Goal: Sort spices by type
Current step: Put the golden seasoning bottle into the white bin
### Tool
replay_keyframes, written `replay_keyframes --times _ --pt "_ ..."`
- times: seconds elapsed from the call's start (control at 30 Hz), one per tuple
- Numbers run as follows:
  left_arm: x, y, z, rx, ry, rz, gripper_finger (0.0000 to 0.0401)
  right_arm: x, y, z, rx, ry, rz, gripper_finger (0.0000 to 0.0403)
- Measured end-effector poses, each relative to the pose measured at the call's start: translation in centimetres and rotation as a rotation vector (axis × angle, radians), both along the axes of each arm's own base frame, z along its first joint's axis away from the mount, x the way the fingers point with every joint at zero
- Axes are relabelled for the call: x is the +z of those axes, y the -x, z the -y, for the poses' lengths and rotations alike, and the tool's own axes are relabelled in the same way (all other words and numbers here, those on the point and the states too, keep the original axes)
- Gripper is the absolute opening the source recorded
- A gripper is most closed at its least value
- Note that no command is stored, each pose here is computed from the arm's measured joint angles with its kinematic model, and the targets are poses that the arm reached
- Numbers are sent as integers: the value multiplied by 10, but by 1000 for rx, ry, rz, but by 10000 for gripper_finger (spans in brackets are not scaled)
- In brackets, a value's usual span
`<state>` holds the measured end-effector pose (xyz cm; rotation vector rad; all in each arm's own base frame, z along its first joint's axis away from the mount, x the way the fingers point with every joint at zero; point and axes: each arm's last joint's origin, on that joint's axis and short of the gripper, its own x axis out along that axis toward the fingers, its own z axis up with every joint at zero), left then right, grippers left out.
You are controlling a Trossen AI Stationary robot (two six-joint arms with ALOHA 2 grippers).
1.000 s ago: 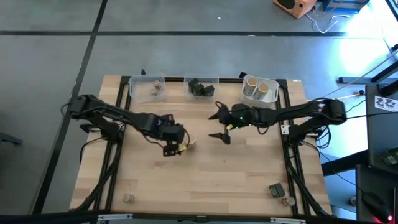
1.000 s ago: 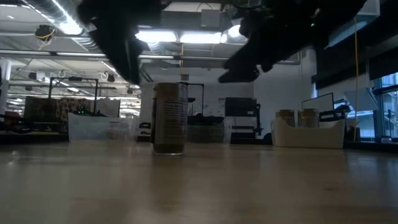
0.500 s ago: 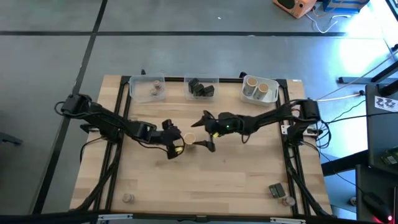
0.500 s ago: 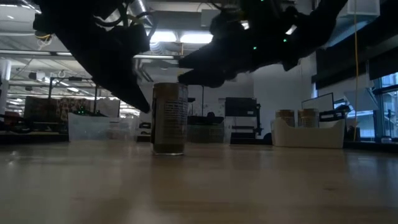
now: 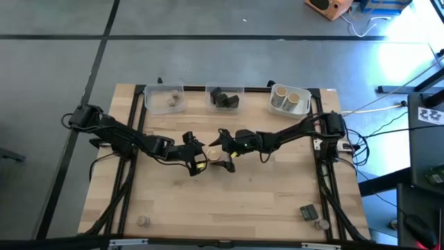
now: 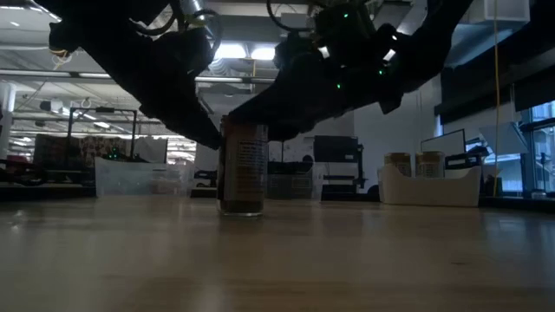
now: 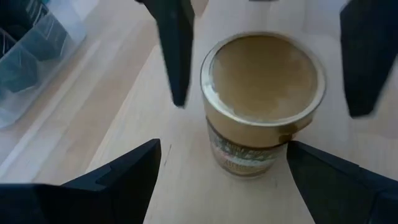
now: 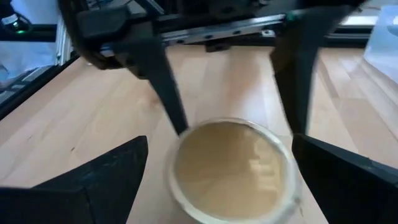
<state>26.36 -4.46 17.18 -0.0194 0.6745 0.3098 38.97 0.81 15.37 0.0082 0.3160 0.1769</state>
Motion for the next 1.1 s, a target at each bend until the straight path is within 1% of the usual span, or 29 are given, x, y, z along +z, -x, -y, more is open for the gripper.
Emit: replay_keyframes --times 0.2,0.3,0.4,0.63,0.9,0.97,1.1 --pt "2 -2 0 -8 -5 22 331 -2 1 1 -9 17 -17 396" --pt "2 -2 -1 -3 -3 22 331 -2 1 2 -27 30 -21 386" --pt "2 -2 -1 -4 -5 24 331 -2 1 1 -26 32 -21 362" --pt "3 -3 -1 -4 0 38 331 -5 2 1 -21 43 -49 283" --pt "3 -3 -1 13 21 45 331 1 4 2 -40 55 -56 280" --pt "3 -3 1 10 23 45 331 8 7 3 -63 75 -64 280" --pt "3 -2 3 0 24 43 331 23 16 6 -136 156 -107 280"
